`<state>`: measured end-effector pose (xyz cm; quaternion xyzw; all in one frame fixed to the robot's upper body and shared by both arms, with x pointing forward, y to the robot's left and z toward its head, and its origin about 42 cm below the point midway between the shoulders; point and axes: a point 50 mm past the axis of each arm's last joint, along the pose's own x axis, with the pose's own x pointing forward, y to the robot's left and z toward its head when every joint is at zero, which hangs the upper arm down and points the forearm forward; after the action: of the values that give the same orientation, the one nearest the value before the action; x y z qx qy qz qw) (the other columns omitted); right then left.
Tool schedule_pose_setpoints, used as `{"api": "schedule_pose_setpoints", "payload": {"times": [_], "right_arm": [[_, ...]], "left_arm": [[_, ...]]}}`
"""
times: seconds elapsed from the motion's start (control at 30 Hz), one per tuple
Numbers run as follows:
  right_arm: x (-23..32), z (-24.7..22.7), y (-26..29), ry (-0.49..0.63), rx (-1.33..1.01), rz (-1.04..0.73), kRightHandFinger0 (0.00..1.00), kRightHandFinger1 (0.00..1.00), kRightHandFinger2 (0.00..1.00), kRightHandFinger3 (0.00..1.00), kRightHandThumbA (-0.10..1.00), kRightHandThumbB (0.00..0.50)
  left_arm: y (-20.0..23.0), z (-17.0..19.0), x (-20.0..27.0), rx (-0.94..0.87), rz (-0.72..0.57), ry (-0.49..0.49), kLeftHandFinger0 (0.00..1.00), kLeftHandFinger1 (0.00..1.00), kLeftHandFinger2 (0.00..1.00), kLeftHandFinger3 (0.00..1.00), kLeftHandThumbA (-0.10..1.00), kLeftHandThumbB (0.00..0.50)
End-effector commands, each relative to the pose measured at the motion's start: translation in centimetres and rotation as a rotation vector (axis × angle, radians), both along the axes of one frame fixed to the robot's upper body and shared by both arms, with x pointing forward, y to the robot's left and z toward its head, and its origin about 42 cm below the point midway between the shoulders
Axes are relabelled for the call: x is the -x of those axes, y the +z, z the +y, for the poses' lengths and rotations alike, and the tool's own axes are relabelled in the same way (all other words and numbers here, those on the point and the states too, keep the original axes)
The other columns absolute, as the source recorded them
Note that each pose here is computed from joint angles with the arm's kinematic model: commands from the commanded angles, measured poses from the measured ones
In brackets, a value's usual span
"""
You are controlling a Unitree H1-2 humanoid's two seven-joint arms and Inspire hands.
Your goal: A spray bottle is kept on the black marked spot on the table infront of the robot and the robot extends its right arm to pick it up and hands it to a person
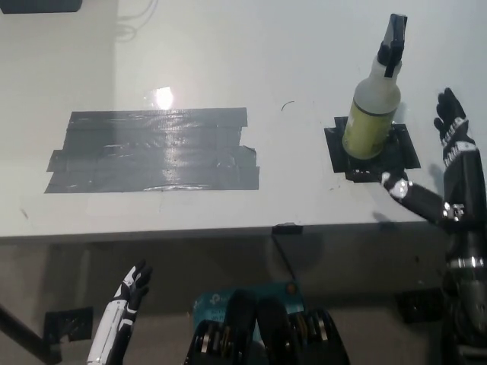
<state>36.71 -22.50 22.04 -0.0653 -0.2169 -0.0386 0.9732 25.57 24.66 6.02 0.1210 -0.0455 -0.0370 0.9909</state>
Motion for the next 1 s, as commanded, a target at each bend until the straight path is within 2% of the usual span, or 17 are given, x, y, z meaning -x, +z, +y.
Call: {"api": "schedule_pose_setpoints", "payload": {"times": [0.0,0.17,0.23,0.37,0.4,0.57,0.67,0.97], "right_arm": [[-2.5,-0.3,1.6,-0.019,-0.016,0.000,1.00,1.00,1.00,1.00,1.00,0.349],[-5.3,-0.2,1.8,-0.036,0.007,0.055,1.00,1.00,1.00,1.00,1.00,0.358],[-6.4,0.0,2.0,-0.036,0.008,0.077,1.00,1.00,1.00,1.00,1.00,0.339],[-8.3,0.7,2.2,-0.014,-0.020,0.113,1.00,1.00,1.00,1.00,1.00,0.319],[-8.7,0.8,2.2,-0.020,-0.013,0.117,1.00,1.00,1.00,1.00,1.00,0.334],[-10.5,1.3,2.8,-0.023,-0.035,0.136,1.00,1.00,1.00,1.00,1.00,0.341],[-11.1,1.7,2.9,-0.027,-0.028,0.154,1.00,1.00,1.00,1.00,1.00,0.364],[-13.4,2.0,1.9,-0.028,-0.053,0.223,1.00,1.00,1.00,1.00,1.00,0.391]], "left_arm": [[0.7,0.1,-0.2,-0.005,-0.051,0.005,1.00,1.00,1.00,1.00,1.00,0.467],[0.8,0.0,-0.3,-0.007,-0.060,-0.004,1.00,1.00,1.00,1.00,1.00,0.452],[0.8,0.0,-0.3,-0.005,-0.055,-0.003,1.00,1.00,1.00,1.00,1.00,0.468],[0.8,0.0,-0.4,-0.004,-0.056,-0.001,1.00,1.00,1.00,1.00,1.00,0.470],[0.8,0.0,-0.4,-0.005,-0.056,-0.001,1.00,1.00,1.00,1.00,1.00,0.471],[0.9,-0.1,-0.6,-0.005,-0.070,-0.009,1.00,1.00,0.98,1.00,1.00,0.453],[1.0,-0.1,-0.6,-0.005,-0.067,-0.007,1.00,1.00,0.97,1.00,1.00,0.470],[1.2,-0.1,-0.8,-0.010,-0.081,-0.008,1.00,0.99,0.95,1.00,1.00,0.446]]}}
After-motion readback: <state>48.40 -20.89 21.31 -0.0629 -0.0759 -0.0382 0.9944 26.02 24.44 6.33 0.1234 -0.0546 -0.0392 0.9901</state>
